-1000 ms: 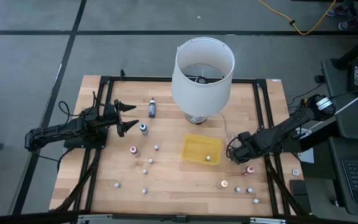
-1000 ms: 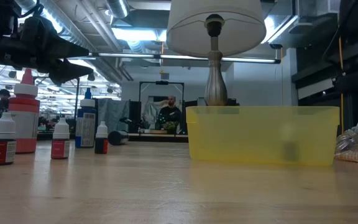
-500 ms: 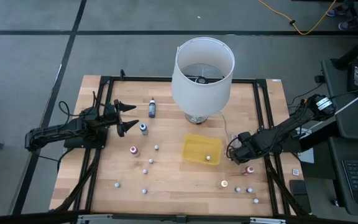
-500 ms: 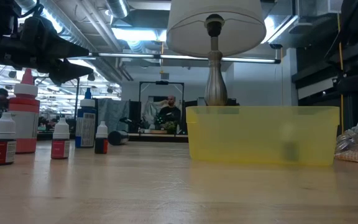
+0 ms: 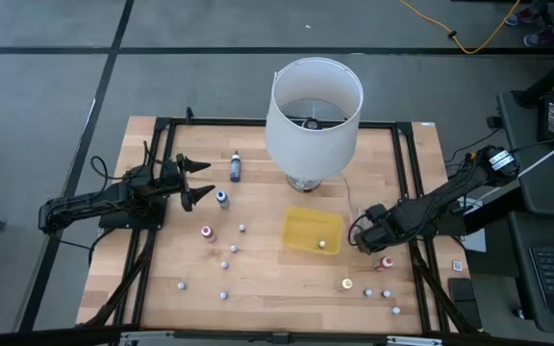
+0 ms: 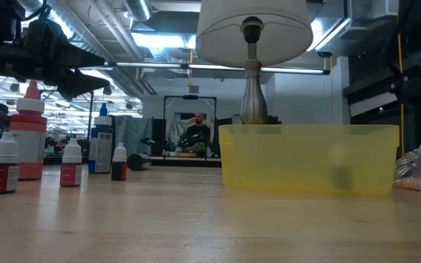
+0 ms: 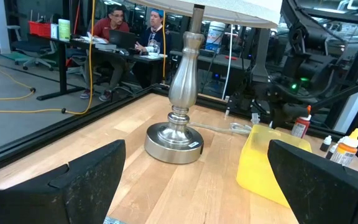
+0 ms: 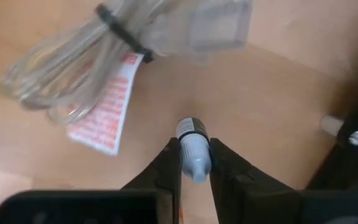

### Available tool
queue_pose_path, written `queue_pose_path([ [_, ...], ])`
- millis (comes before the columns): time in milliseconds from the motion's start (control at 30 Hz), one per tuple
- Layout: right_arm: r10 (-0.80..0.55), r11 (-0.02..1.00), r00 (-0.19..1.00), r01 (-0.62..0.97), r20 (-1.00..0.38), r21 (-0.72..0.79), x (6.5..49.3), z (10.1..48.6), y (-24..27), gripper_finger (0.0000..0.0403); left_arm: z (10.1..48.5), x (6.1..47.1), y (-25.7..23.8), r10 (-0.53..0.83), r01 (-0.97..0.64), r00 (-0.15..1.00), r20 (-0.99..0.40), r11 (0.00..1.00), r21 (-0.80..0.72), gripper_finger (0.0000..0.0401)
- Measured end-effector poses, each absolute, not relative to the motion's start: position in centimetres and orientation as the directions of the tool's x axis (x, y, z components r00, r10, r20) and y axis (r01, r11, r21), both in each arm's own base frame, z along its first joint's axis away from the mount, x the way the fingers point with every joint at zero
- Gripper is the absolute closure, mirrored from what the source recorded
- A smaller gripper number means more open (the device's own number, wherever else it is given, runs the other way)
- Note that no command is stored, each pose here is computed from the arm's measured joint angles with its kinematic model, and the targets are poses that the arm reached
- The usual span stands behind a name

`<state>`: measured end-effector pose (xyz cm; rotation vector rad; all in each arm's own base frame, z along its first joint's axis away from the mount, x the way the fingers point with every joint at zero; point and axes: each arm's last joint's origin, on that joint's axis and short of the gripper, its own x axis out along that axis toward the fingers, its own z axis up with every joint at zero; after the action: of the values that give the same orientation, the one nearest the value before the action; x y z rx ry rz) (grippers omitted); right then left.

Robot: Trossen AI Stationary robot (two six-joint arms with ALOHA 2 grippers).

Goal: Pick & Place food coloring
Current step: Put the green food coloring bottle into the yellow bin

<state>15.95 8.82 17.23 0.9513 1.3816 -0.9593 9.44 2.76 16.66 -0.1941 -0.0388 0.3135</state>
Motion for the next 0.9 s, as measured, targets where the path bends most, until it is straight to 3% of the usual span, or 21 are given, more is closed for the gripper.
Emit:
queue_pose_path([
  [233, 0.009, 0.489, -0.028, 0.872, -1.0, -0.02, 16.8, 20.8, 9.3, 0.0324, 16.7, 9.4, 2.8, 0.31, -0.302, 0.951, 0.008, 0.933, -0.196, 0.0012],
  [400, 0.019, 0.623, 0.04, 0.781, -0.999, 0.043, 17.8, 23.6, 9.7, 0.034, 16.7, 9.4, 2.8, 0.31, -0.302, 0.951, 0.008, 0.933, -0.196, 0.0012],
  [600, -0.003, 0.759, 0.108, 0.648, -0.994, 0.068, 19.5, 26.6, 10.3, 0.0332, 16.7, 9.4, 2.8, 0.31, -0.303, 0.951, 0.008, 0.933, -0.196, 0.0012],
  [900, -0.046, 0.9, 0.153, 0.436, -0.987, 0.026, 23.1, 28.3, 11.7, 0.0336, 16.7, 9.4, 2.8, 0.31, -0.303, 0.951, 0.008, 0.933, -0.196, 0.0012],
])
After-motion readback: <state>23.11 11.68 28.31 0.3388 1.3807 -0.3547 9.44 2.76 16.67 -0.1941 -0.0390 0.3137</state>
